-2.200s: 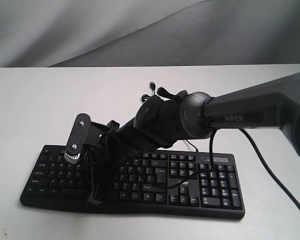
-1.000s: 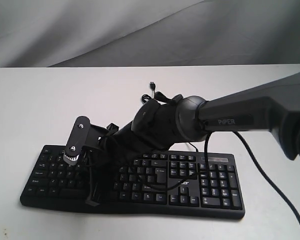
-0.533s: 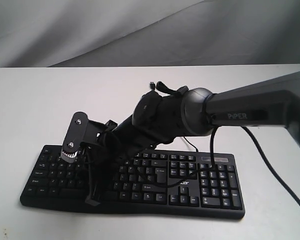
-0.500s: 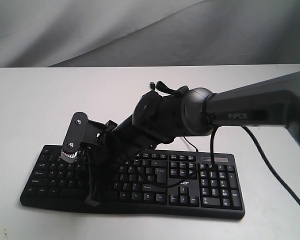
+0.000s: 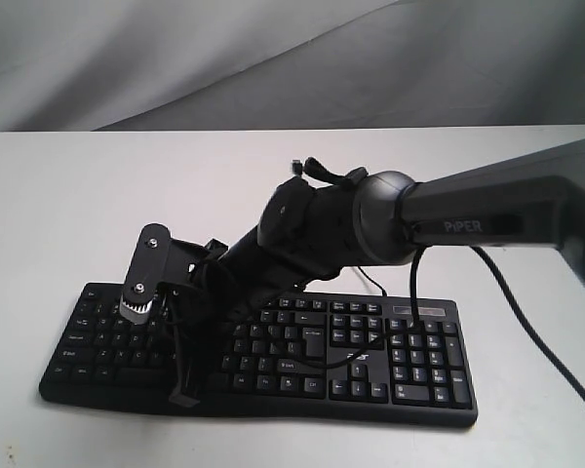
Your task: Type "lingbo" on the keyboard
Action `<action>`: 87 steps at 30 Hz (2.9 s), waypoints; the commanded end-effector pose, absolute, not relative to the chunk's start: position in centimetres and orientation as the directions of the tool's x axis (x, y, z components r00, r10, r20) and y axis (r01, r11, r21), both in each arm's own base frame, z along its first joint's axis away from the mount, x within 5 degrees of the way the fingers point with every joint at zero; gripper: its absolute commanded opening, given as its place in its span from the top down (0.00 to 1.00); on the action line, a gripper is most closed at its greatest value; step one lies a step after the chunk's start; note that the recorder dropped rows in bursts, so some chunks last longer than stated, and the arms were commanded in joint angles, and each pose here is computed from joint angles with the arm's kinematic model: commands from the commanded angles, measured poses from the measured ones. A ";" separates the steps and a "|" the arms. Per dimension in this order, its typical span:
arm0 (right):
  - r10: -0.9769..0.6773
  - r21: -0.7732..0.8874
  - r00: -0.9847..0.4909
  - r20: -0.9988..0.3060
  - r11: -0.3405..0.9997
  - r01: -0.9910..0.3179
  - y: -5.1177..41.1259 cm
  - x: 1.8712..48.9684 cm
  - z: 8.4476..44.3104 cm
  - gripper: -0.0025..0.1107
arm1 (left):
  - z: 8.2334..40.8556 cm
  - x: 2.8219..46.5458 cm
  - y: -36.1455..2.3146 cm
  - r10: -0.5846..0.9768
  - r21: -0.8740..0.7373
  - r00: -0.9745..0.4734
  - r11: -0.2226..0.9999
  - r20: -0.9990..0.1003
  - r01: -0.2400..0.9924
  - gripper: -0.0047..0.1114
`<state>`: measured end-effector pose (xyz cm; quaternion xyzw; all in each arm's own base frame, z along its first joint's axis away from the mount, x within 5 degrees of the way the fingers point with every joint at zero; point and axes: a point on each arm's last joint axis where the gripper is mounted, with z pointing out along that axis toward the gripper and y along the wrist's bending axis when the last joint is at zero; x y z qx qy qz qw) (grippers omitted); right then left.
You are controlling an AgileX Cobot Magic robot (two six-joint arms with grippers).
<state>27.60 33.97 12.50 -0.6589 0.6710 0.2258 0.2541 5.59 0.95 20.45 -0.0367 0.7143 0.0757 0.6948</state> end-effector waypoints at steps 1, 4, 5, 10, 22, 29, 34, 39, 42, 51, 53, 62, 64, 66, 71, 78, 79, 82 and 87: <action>-0.770 -0.028 0.009 -0.639 0.012 -1.000 34.1 27.3 12.8 0.98 | 20.4 5.6 0.9 0.053 0.055 -0.021 0.987 -0.998 -0.150 0.96; -0.771 -0.030 0.013 -0.637 0.009 -0.999 34.1 27.3 12.8 0.98 | 20.4 5.6 0.9 0.053 0.055 -0.021 0.987 -0.998 -0.150 0.96; -0.772 -0.029 0.012 -0.636 0.009 -1.000 34.1 27.3 12.7 0.98 | 20.4 5.6 0.9 0.053 0.055 -0.021 0.987 -0.998 -0.150 0.96; -0.777 -0.030 0.009 -0.629 0.012 -0.999 33.9 27.2 12.4 0.98 | 20.4 5.6 0.9 0.053 0.055 -0.021 0.987 -0.998 -0.150 0.96; -0.787 -0.029 0.003 -0.617 0.019 -0.999 33.9 27.4 11.4 0.98 | 20.4 5.6 0.9 0.053 0.055 -0.021 0.987 -0.998 -0.150 0.96; -0.779 -0.046 0.011 -0.627 0.024 -0.999 33.9 27.4 12.2 0.98 | 20.4 5.6 0.9 0.053 0.055 -0.021 0.987 -0.998 -0.150 0.96; -0.767 -0.131 0.043 -0.640 0.053 -0.990 32.9 28.2 15.6 0.98 | 20.4 5.6 0.9 0.053 0.055 -0.021 0.987 -0.998 -0.150 0.96; -0.799 -0.104 -0.044 -0.600 0.133 -0.986 30.1 29.2 15.7 0.98 | 20.4 5.6 0.9 0.053 0.055 -0.021 0.987 -0.998 -0.150 0.96; -0.796 -0.076 -0.097 -0.597 0.176 -0.981 28.6 29.7 15.0 0.98 | 20.4 5.6 0.9 0.053 0.055 -0.021 0.987 -0.998 -0.150 0.96; -0.790 -0.029 -0.135 -0.598 0.190 -0.981 28.2 29.7 13.9 0.98 | 20.4 5.6 0.9 0.053 0.055 -0.021 0.987 -0.998 -0.150 0.96; -0.794 -0.017 -0.144 -0.591 0.191 -0.981 28.1 29.8 13.4 0.98 | 20.4 5.6 0.9 0.053 0.055 -0.021 0.987 -0.998 -0.150 0.96; -0.799 0.005 -0.140 -0.585 0.169 -0.986 28.1 29.4 13.0 0.98 | 20.4 5.6 0.9 0.053 0.055 -0.021 0.987 -0.998 -0.150 0.96; -0.799 0.005 -0.140 -0.585 0.169 -0.986 28.1 29.4 13.0 0.98 | 20.4 5.6 0.9 0.053 0.055 -0.021 0.987 -0.998 -0.150 0.96; -0.799 0.005 -0.140 -0.585 0.169 -0.986 28.1 29.4 13.0 0.98 | 20.4 5.6 0.9 0.053 0.055 -0.021 0.987 -0.998 -0.150 0.96; -0.806 0.002 -0.142 -0.575 0.172 -0.985 28.0 29.6 12.3 0.98 | 20.4 5.6 0.9 0.053 0.055 -0.021 0.987 -0.998 -0.150 0.96; -0.809 0.004 -0.146 -0.570 0.175 -0.985 27.9 29.7 11.9 0.98 | 20.4 5.6 0.9 0.053 0.055 -0.021 0.987 -0.998 -0.150 0.96; -0.809 0.004 -0.146 -0.570 0.175 -0.985 27.9 29.7 11.9 0.98 | 20.4 5.6 0.9 0.053 0.055 -0.021 0.987 -0.998 -0.150 0.96; -0.809 0.004 -0.146 -0.570 0.175 -0.985 27.9 29.7 11.9 0.98 | 20.4 5.6 0.9 0.053 0.055 -0.021 0.987 -0.998 -0.150 0.96; -0.810 0.005 -0.151 -0.567 0.180 -0.984 27.9 29.8 11.6 0.98 | 20.4 5.6 0.9 0.053 0.055 -0.021 0.987 -0.998 -0.150 0.96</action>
